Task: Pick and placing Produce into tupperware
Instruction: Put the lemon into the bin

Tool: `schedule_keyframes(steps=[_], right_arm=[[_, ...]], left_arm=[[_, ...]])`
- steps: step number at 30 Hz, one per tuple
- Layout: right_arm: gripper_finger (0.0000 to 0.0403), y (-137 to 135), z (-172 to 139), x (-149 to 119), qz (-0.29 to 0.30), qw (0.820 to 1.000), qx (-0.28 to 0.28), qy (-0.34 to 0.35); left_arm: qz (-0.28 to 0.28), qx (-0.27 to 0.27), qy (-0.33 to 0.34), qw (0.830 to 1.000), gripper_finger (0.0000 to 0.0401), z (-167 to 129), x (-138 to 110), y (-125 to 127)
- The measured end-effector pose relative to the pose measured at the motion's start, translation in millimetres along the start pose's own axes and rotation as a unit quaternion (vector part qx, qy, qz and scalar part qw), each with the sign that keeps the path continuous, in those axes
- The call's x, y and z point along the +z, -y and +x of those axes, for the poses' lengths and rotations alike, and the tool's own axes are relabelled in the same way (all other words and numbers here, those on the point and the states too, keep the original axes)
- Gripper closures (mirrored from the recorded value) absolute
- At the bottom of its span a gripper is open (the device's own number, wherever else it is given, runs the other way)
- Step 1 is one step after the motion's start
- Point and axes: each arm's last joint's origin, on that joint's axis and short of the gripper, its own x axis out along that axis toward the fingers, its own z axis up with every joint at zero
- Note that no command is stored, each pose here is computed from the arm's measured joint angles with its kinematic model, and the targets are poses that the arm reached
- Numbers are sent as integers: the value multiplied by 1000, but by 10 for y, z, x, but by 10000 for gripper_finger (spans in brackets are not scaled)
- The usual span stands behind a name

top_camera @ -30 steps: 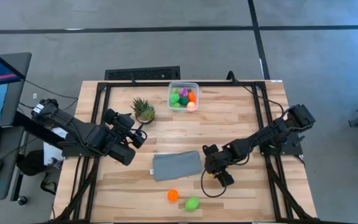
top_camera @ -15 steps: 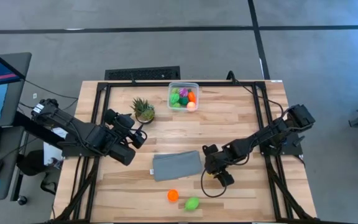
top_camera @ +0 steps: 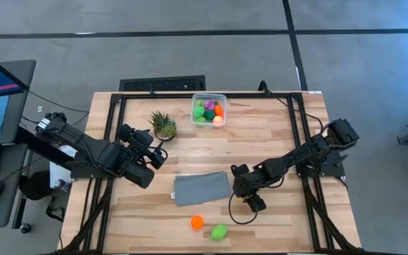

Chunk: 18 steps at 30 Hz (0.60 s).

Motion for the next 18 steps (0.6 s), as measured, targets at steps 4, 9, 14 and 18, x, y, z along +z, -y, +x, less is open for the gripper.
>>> schedule_keyframes(steps=[4, 9, 14, 18], right_arm=[[137, 0, 0, 0, 7, 1000, 0, 0], [159, 1, 0, 1, 18, 1000, -2, 1], [162, 1, 0, 1, 24, 1000, -2, 1], [155, 5, 0, 1, 38, 999, -9, 1]], left_arm=[[0, 0, 0, 1000, 95, 0, 0, 0], [0, 0, 0, 1000, 95, 0, 0, 0], [0, 0, 0, 1000, 95, 0, 0, 1], [0, 0, 0, 1000, 95, 0, 0, 0]])
